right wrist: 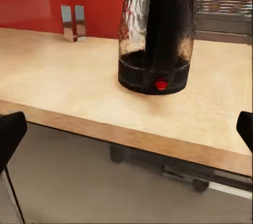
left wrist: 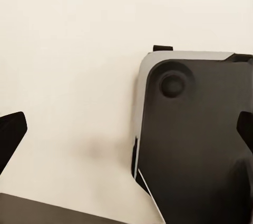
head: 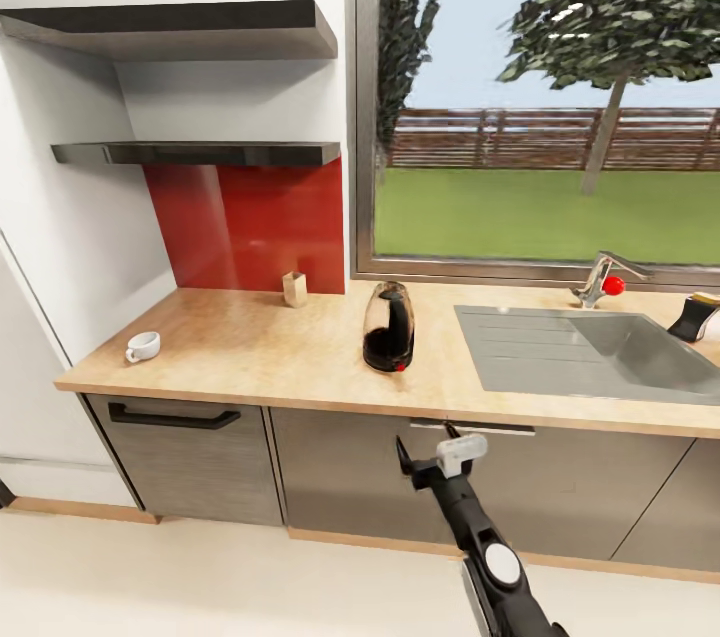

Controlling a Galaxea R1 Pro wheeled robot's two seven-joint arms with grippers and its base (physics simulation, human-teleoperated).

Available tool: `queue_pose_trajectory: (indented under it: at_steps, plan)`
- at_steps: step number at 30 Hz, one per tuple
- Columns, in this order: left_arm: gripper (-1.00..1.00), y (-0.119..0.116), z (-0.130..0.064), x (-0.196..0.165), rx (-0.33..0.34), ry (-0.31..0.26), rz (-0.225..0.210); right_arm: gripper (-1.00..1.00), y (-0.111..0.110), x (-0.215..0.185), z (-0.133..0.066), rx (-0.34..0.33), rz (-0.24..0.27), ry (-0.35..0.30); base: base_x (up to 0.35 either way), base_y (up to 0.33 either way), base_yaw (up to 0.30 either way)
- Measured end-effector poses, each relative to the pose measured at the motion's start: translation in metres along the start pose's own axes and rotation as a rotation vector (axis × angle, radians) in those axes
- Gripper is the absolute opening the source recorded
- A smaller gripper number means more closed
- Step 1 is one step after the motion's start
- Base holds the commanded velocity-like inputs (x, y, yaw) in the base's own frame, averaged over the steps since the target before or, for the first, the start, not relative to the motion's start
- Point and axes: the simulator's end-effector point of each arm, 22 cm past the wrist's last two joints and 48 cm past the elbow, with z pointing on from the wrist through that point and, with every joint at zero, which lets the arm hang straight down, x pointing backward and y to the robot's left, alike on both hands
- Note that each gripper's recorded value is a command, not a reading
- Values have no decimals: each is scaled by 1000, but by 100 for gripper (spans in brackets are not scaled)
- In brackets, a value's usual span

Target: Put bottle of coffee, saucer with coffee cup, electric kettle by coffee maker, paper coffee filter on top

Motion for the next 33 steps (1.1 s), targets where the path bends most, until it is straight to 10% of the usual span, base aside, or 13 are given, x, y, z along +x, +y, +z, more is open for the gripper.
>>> queue_pose_trajectory:
  at_steps: [5, 16, 33]
  plan:
    - [100, 0, 0, 1, 2, 2, 9, 100, -6, -59, 4, 44, -24, -100, 0, 0, 0]
    - [100, 0, -1, 5, 3, 11, 16, 100, -3, -95, 26, 58, -36, -81, 74, 0, 0]
    - [100, 6, -3, 22, -9, 48, 18, 100, 6, -24, 30, 36, -25, 66, 226, 0, 0]
